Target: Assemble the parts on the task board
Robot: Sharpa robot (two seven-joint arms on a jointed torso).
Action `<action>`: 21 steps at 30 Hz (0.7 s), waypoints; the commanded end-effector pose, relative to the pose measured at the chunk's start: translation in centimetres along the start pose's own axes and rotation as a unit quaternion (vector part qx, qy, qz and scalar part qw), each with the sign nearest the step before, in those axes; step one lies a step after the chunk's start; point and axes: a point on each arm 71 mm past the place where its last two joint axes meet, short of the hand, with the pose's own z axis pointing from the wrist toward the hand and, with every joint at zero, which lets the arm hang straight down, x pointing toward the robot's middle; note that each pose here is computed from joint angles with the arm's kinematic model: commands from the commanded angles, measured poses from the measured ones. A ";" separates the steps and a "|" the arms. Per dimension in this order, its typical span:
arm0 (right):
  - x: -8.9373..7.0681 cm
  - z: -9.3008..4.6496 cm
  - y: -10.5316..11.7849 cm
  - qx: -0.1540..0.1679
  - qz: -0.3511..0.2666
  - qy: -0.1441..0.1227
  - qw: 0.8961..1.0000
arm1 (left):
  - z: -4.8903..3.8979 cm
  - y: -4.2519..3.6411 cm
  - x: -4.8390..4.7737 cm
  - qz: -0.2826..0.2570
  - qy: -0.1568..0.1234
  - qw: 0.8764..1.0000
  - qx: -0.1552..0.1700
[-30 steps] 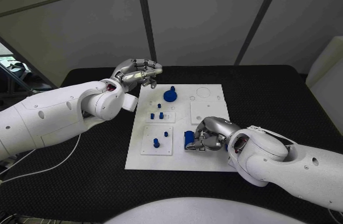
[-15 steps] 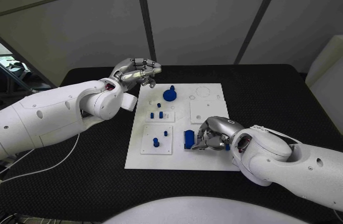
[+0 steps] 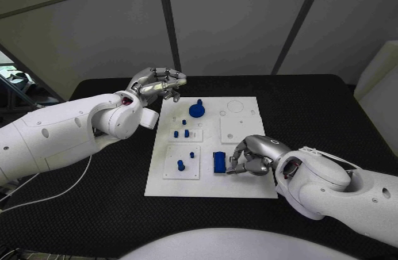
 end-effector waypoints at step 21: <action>-3.0 -4.7 -7.9 0.127 -0.003 -0.051 0.991 | -0.01 0.23 0.24 -0.003 0.006 1.000 -0.002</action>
